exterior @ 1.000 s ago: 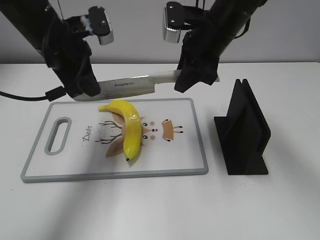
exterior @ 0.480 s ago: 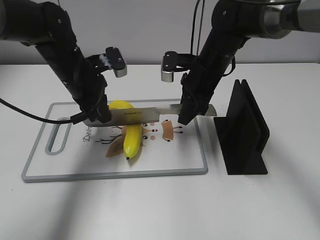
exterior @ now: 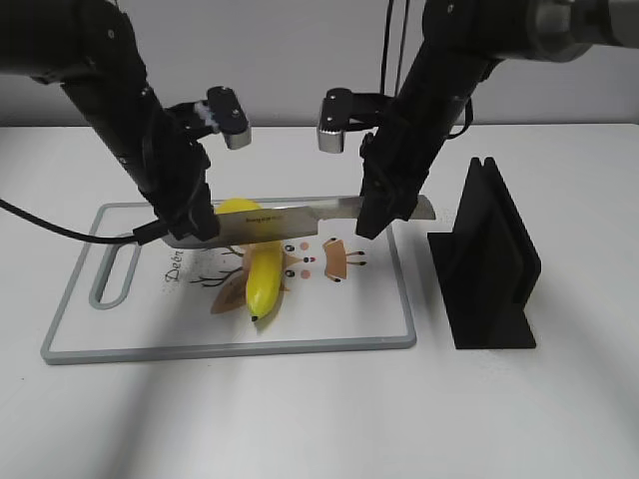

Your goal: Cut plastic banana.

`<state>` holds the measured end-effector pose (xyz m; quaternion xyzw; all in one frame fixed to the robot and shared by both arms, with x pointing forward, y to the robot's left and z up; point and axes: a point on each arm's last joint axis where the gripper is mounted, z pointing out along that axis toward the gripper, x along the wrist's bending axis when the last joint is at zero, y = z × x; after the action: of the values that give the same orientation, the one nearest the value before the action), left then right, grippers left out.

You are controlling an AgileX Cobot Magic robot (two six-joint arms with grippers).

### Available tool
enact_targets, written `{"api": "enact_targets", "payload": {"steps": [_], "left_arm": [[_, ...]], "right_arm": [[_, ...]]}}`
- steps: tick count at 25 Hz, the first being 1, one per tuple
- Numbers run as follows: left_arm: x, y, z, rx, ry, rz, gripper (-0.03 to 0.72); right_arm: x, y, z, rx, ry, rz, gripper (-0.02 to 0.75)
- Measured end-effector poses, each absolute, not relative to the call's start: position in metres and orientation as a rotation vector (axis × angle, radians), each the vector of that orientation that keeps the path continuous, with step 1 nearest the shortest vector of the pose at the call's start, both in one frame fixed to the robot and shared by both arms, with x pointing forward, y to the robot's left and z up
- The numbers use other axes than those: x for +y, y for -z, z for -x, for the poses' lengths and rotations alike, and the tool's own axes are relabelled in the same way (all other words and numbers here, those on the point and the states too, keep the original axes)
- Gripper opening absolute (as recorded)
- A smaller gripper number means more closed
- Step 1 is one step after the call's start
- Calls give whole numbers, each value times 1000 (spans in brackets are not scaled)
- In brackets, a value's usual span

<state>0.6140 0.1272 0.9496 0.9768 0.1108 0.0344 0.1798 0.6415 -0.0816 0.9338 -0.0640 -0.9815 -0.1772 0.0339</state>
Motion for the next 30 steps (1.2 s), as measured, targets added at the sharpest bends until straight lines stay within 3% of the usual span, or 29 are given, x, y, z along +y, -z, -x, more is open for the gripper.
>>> {"api": "enact_targets", "payload": {"steps": [10, 18, 20, 22, 24, 26, 30], "left_arm": [[136, -1036, -591, 245, -316, -2672, 7], [136, -1044, -588, 245, -337, -2655, 23], [135, -1044, -589, 274, -349, -2638, 97], [135, -1046, -592, 317, -366, -2606, 231], [134, -1046, -592, 338, -360, -2586, 435], [133, -1049, -591, 353, -352, -2568, 579], [135, -1060, -588, 354, -395, -2541, 627]], "right_arm": [[-86, -1017, -625, -3132, 697, 176, 190], [-87, -1025, -623, -3143, 712, 170, 190], [-87, -1024, -623, -3136, 707, 179, 188], [-87, -1024, -622, -3121, 709, 201, 175], [-87, -1024, -622, -3117, 711, 224, 169], [-88, -1024, -623, -3125, 705, 245, 167], [-92, -1023, -625, -3153, 659, 247, 167]]}}
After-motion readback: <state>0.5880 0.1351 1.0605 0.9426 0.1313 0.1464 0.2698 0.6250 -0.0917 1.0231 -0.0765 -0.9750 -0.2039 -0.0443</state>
